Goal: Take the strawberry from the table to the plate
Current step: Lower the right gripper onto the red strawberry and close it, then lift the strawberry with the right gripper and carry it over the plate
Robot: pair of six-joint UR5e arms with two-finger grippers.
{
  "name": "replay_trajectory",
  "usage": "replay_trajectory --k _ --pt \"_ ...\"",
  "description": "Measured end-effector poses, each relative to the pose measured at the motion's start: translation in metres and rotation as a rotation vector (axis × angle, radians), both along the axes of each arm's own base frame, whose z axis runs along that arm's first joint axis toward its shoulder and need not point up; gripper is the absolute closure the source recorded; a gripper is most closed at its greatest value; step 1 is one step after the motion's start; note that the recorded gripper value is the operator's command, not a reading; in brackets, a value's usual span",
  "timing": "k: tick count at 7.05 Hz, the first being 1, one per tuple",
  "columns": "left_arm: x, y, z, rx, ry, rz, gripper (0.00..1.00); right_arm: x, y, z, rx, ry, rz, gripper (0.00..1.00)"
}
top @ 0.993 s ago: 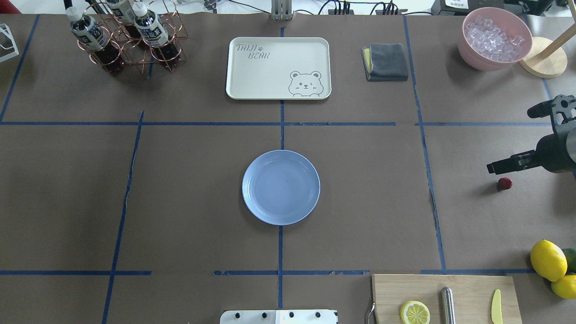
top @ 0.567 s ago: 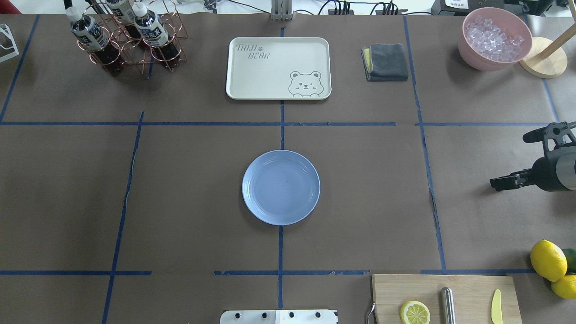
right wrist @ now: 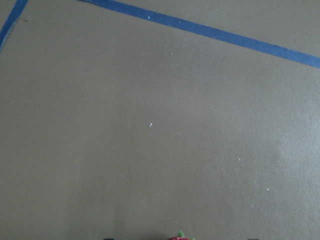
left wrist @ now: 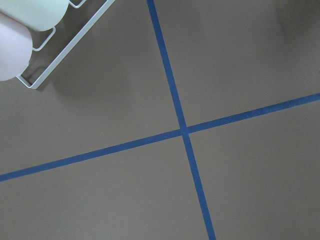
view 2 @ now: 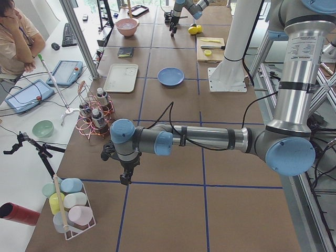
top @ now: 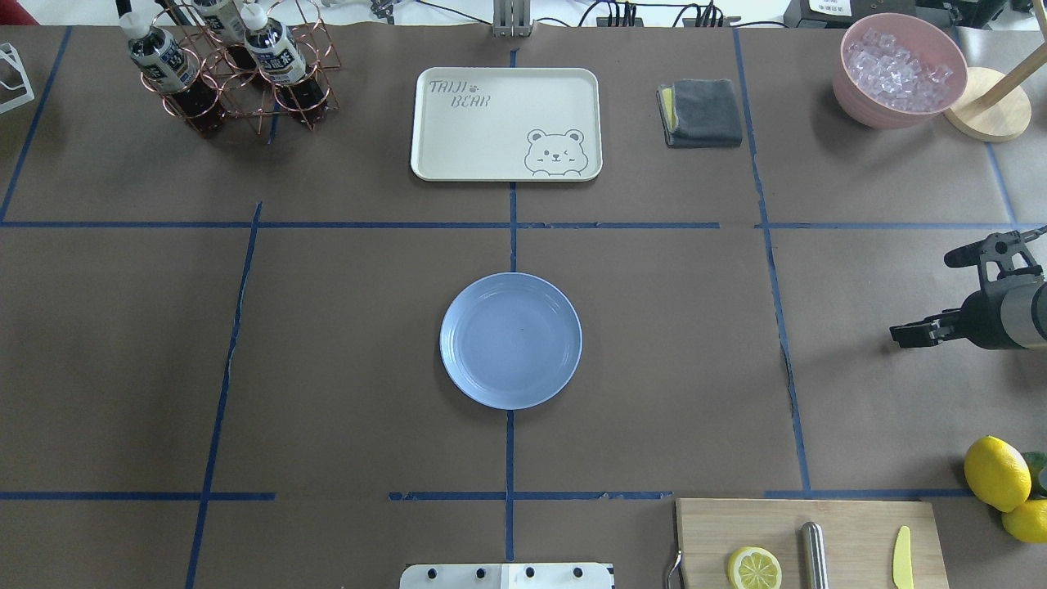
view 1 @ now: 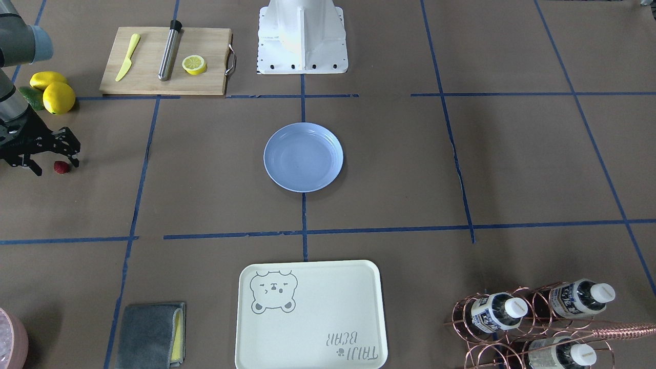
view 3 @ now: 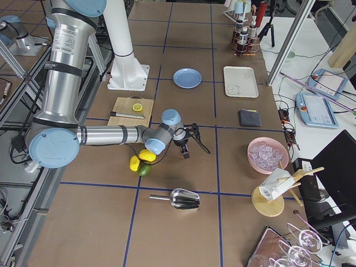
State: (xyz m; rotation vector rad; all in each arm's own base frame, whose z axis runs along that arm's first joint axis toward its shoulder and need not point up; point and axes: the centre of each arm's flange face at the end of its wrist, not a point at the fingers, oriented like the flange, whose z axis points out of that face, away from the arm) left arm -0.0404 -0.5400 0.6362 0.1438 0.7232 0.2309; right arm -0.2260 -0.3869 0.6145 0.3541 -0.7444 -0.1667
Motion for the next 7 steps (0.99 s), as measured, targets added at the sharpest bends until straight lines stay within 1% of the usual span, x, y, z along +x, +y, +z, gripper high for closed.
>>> replay_trajectory --k 3,4,5,6,7 --pt "0.000 0.000 -0.001 0.002 0.001 0.000 0.00 0.002 0.001 0.000 -0.001 0.000 0.000 1.00" --pt "0.000 0.000 -0.001 0.002 0.001 0.000 0.00 -0.006 -0.004 -0.014 0.013 -0.022 -0.001 1.00" --pt "0.000 0.000 -0.001 0.002 0.001 0.000 0.00 -0.025 -0.018 -0.047 0.031 -0.064 0.000 1.00" --pt "0.000 0.001 0.000 0.001 0.002 0.000 0.00 -0.053 -0.038 -0.092 0.026 -0.089 0.005 1.00" --pt "0.000 0.002 0.001 0.000 0.004 0.000 0.00 -0.097 -0.066 -0.162 -0.004 -0.091 0.008 1.00"
